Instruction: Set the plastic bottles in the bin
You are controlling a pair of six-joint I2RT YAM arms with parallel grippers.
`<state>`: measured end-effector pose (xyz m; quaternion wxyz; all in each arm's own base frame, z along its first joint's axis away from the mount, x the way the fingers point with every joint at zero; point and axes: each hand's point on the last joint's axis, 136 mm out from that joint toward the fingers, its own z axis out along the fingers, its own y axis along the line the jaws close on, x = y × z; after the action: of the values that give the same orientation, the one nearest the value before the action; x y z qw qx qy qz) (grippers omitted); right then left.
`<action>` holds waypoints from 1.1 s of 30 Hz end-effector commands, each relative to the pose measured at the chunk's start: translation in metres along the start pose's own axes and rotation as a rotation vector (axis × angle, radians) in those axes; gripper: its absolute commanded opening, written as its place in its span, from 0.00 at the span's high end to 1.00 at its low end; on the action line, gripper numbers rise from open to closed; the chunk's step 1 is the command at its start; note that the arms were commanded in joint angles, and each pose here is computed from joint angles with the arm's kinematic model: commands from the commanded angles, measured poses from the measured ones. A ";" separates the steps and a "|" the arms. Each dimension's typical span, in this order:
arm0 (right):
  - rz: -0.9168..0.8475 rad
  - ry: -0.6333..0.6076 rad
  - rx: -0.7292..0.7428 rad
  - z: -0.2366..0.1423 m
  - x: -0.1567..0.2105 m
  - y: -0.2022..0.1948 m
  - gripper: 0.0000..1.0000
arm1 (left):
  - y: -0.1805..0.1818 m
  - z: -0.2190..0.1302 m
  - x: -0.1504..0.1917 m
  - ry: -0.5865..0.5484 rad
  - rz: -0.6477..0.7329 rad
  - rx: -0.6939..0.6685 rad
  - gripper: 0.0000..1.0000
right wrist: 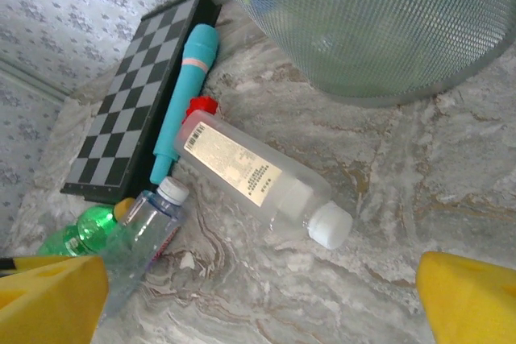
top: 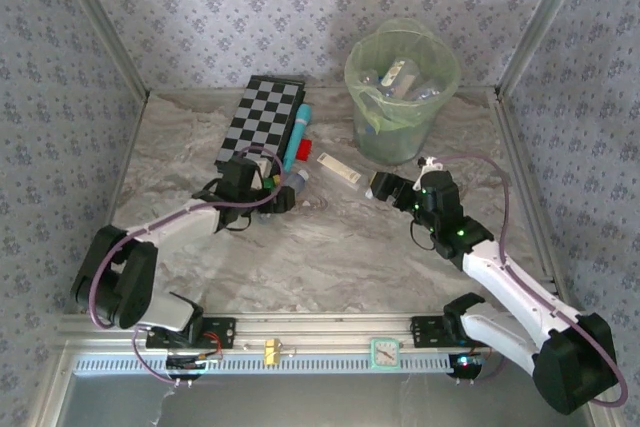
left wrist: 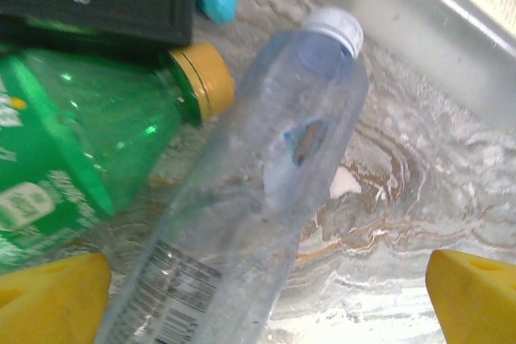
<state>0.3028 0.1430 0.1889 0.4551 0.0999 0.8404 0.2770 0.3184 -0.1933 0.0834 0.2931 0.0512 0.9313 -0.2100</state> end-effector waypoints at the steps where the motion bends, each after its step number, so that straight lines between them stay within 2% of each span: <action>1: 0.032 -0.060 0.004 0.002 -0.010 0.003 0.00 | -0.003 0.007 0.001 0.025 0.047 -0.036 0.01; 7: 0.028 -0.058 0.002 0.002 -0.008 0.005 0.00 | -0.007 0.020 0.010 0.071 0.054 -0.056 0.02; 17: 0.018 -0.051 0.028 0.002 -0.005 0.000 0.00 | -0.018 0.040 0.026 0.142 0.120 -0.080 0.15; 24: 0.017 -0.044 0.033 0.003 -0.004 -0.002 0.00 | -0.022 0.048 0.032 0.162 0.138 -0.088 0.20; 30: 0.017 -0.045 0.029 0.003 -0.004 0.000 0.00 | -0.026 0.049 0.034 0.166 0.156 -0.083 0.43; 33: 0.017 -0.044 0.016 0.003 -0.004 0.002 0.00 | -0.030 0.044 0.030 0.135 0.163 -0.074 0.48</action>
<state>0.3080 0.1432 0.1915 0.4689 0.1143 0.8333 0.2698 0.3070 -0.2360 0.0349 0.2317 0.1238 0.9535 -0.1475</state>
